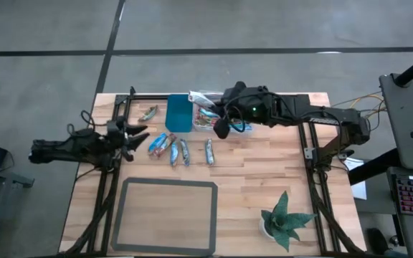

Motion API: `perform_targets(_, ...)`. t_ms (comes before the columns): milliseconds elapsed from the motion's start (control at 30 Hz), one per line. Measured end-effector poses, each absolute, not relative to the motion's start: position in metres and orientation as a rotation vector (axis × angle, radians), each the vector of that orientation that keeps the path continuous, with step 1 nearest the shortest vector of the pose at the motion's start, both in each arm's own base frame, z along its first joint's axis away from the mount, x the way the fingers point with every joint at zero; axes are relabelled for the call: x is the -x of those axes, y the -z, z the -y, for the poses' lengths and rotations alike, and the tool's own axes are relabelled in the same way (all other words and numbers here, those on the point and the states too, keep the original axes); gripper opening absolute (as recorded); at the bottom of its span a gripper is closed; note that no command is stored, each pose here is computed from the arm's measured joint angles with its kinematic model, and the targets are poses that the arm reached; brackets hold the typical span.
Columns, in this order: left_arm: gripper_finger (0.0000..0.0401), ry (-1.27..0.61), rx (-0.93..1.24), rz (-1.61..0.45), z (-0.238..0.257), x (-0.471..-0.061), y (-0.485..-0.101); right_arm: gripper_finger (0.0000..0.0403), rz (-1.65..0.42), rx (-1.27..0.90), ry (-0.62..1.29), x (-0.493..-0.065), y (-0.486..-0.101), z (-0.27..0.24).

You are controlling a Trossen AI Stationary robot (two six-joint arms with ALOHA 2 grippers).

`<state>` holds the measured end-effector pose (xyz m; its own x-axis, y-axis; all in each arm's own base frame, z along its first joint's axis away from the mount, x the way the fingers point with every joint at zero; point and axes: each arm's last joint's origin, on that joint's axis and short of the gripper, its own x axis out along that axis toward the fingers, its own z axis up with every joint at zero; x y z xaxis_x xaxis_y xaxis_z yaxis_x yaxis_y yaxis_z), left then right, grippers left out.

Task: Pick and place Granola Bars by type
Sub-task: Put the yellow granola bar into the blue bin

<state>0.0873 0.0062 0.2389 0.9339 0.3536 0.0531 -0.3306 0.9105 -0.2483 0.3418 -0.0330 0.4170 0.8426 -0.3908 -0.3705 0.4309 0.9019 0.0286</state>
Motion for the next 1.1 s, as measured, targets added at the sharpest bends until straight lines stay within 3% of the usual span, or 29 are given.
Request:
perform_targets(267,0.0159,-0.387,0.129,0.002,-0.008,-0.076,-0.305,0.0017,-0.193,-0.105,0.401,-0.355,-0.413,0.028)
perform_targets(533,0.0161,-0.401,0.093,-0.018,-0.007,-0.094,-0.346,0.0017,-0.110,-0.082,0.333,-0.380,-0.404,0.025)
perform_targets(867,0.0235,-0.403,0.021,-0.076,-0.004,-0.134,-0.383,0.0017,-0.112,-0.060,0.315,-0.394,-0.395,0.025)
perform_targets(1100,0.0242,-0.397,-0.063,-0.104,-0.002,-0.164,-0.396,0.0017,-0.036,-0.071,0.247,-0.395,-0.403,0.023)
